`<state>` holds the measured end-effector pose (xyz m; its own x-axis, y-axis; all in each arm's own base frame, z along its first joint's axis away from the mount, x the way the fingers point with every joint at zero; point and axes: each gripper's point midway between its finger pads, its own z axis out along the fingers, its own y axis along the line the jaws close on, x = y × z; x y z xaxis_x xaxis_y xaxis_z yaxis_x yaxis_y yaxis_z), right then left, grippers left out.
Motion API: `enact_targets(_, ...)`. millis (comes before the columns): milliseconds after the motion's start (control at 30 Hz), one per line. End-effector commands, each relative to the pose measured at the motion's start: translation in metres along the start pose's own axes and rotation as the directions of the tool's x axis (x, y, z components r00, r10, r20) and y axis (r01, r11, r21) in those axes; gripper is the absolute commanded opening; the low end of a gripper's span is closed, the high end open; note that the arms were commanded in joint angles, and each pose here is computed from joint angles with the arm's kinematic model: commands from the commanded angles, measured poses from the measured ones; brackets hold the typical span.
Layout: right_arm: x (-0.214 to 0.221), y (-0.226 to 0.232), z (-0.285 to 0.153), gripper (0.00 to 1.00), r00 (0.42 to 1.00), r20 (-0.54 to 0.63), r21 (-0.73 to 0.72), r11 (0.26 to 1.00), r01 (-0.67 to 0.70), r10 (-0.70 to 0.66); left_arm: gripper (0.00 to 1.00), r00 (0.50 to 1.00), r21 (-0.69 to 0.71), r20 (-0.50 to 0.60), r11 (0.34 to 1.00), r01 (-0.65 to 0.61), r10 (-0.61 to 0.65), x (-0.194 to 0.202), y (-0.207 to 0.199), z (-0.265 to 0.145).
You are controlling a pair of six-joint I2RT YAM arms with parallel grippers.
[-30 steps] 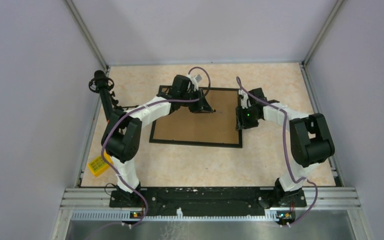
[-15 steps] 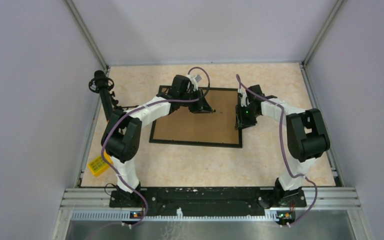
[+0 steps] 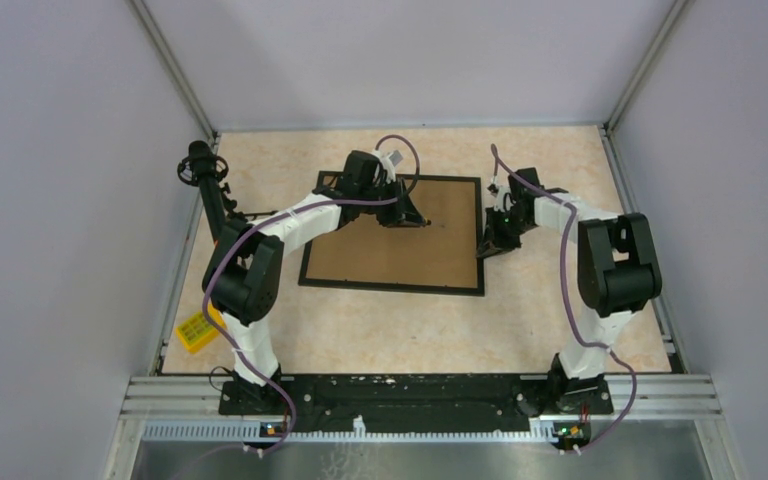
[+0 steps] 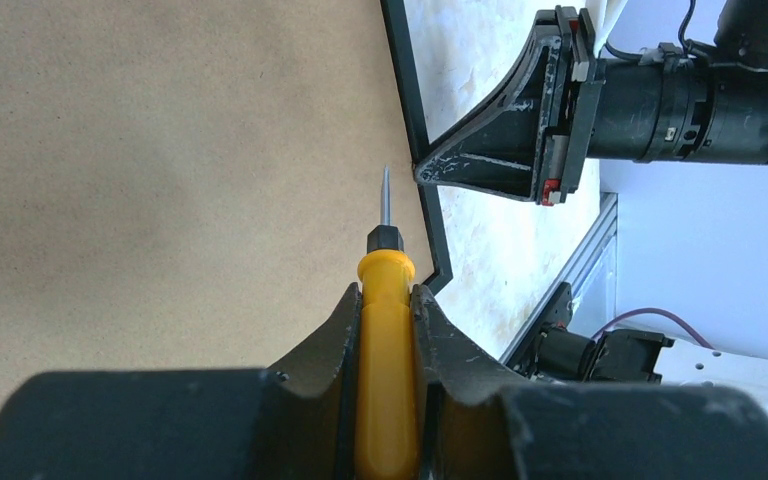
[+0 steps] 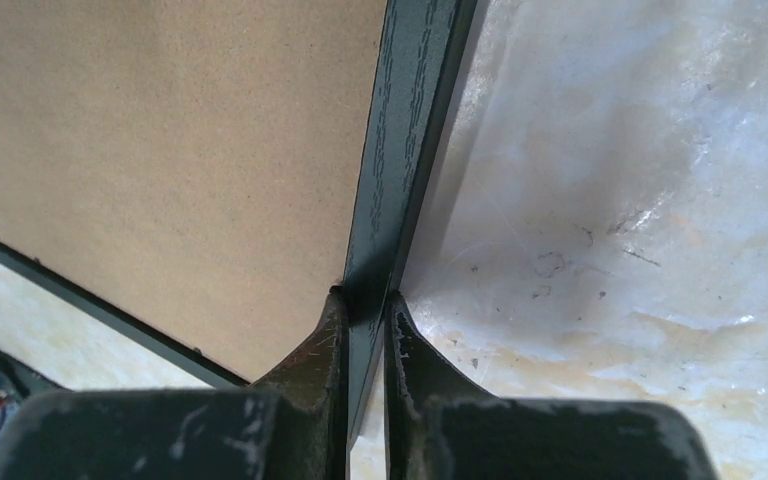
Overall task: Take the photo out of the frame
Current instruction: Adjust the photo frame item on the photo frame.
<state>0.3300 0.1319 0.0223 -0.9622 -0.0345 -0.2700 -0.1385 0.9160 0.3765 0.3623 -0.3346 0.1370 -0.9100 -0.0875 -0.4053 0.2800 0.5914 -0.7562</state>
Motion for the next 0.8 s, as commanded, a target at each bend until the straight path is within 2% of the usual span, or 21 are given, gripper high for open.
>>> enact_targets(0,0.032,-0.015,0.017,0.0,0.993,-0.116,-0.046,0.999,-0.009,0.004,0.0,1.0,0.037,0.014,0.999,-0.016,0.015,-0.005,-0.004,0.0)
enact_targets(300,0.024,-0.005,0.007,0.0,0.995,-0.084,-0.224,0.972,-0.078,0.061,0.0,1.0,0.044,0.006,0.999,-0.013,0.013,-0.003,-0.005,0.0)
enact_targets(433,0.019,-0.001,0.0,0.0,0.997,-0.06,-0.242,0.969,-0.055,0.041,0.0,1.0,0.048,0.005,0.999,-0.013,0.013,-0.004,-0.006,0.0)
enact_targets(567,0.007,0.002,-0.01,0.34,0.999,-0.001,-0.217,0.976,-0.032,0.033,0.0,1.0,0.053,0.006,0.999,-0.012,0.012,-0.003,-0.007,0.0)
enact_targets(600,0.005,0.003,-0.011,0.38,1.0,0.006,-0.206,0.978,-0.028,0.029,0.0,1.0,0.053,0.005,0.999,-0.01,0.01,-0.003,-0.007,0.0)
enact_targets(767,0.0,0.012,-0.007,0.4,0.999,0.01,-0.106,0.994,0.033,-0.032,0.0,1.0,0.056,0.004,0.998,-0.007,0.007,-0.003,-0.007,0.0)
